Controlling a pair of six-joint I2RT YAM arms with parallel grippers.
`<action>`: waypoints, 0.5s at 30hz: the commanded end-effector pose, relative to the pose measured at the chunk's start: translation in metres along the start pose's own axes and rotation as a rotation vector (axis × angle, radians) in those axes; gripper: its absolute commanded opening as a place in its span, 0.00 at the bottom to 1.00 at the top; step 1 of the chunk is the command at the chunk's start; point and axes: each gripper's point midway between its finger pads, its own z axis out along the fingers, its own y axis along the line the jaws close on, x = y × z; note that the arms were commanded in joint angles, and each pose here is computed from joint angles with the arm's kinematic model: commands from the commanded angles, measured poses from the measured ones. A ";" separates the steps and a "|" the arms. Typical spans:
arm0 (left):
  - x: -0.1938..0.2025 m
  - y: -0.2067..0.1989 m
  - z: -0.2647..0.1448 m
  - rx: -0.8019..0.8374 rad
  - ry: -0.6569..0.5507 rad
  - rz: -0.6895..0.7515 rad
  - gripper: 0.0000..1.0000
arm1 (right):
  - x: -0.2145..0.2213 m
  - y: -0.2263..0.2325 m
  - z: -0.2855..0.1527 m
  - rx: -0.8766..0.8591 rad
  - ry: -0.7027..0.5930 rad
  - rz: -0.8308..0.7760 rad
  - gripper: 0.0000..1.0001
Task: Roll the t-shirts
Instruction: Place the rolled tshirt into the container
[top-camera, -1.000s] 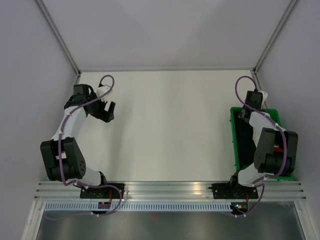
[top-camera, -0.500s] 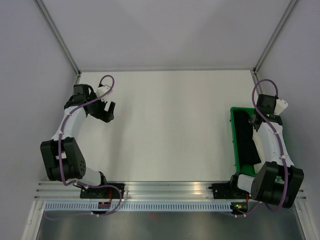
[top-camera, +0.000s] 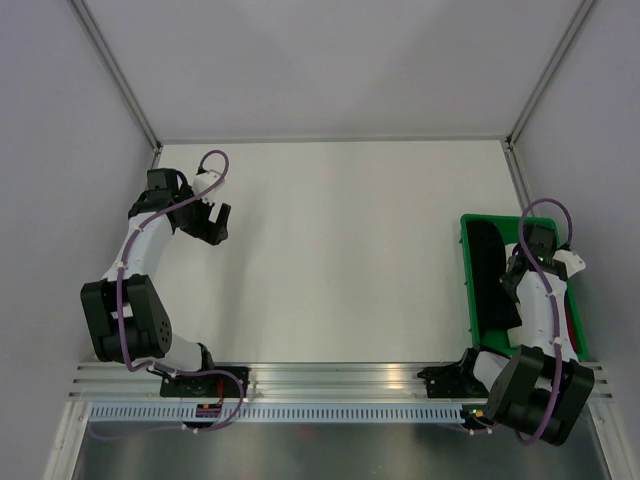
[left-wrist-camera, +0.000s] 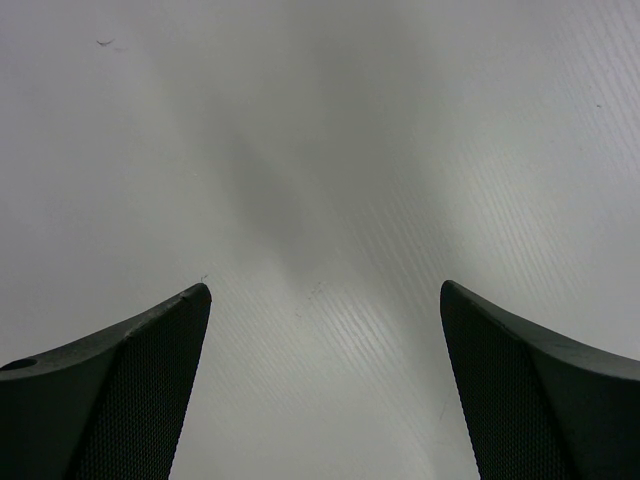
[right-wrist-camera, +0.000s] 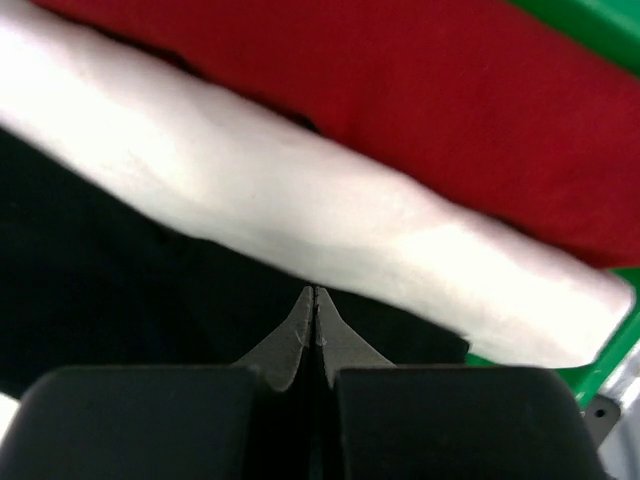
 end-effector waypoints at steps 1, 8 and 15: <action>-0.016 0.001 -0.012 -0.007 -0.049 0.028 1.00 | 0.011 0.013 -0.002 -0.061 0.060 0.072 0.00; -0.015 0.002 -0.012 -0.009 -0.047 0.034 1.00 | 0.043 0.009 0.028 0.001 0.152 0.099 0.00; -0.015 0.003 -0.011 -0.009 -0.042 0.029 1.00 | 0.053 0.009 0.042 0.004 0.180 0.142 0.01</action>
